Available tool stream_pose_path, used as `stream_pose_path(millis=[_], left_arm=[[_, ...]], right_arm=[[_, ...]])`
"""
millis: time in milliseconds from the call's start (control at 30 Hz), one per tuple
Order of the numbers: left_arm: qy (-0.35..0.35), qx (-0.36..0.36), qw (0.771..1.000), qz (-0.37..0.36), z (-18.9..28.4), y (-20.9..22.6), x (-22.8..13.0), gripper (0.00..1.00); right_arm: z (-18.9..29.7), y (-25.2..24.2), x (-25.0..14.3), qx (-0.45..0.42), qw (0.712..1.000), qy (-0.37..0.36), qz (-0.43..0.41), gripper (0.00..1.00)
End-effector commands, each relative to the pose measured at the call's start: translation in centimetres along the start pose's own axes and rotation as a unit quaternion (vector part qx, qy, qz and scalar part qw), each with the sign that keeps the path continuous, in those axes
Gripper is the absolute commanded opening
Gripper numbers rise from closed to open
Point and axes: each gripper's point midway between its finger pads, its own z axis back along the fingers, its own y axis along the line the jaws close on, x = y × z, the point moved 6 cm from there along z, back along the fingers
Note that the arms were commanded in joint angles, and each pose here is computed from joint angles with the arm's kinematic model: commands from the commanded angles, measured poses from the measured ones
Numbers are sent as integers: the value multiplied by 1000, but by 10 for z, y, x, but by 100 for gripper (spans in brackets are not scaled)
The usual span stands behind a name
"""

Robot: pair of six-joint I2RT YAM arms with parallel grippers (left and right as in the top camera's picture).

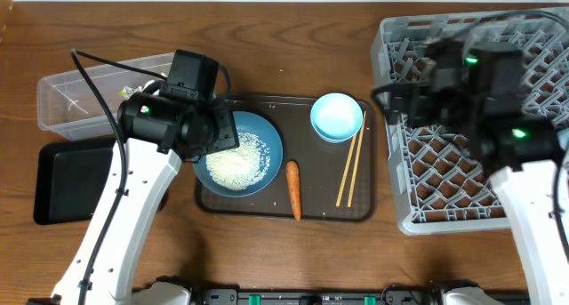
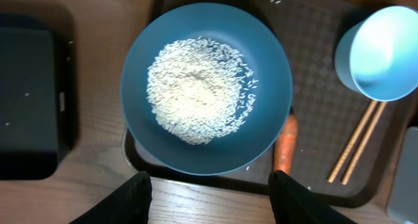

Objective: Sort waste into correct bins and load items into the dishwasher rack
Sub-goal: 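Move the right gripper back left to the light-blue saucer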

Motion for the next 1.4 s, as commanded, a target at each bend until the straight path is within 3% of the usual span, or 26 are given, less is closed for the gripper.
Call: stream_pose_path(millis=[0, 267, 400, 700, 1067, 1367], left_arm=[[-6, 22, 1000, 1, 0, 7, 1, 59], [-6, 22, 1000, 1, 0, 7, 1, 60], [-5, 22, 1000, 1, 0, 7, 1, 61], [-5, 22, 1000, 1, 0, 7, 1, 61], [-5, 22, 1000, 1, 0, 7, 1, 61], [-5, 22, 1000, 1, 0, 7, 1, 61]], right_arm=[[-13, 8, 13, -64, 997, 16, 36, 95], [-49, 32, 62, -94, 991, 74, 68, 97], [-91, 31, 68, -95, 984, 123, 88, 95], [-175, 2, 26, -117, 963, 233, 75, 72], [-220, -24, -23, -152, 929, 333, 59, 72], [-246, -26, -60, -156, 902, 397, 63, 56]])
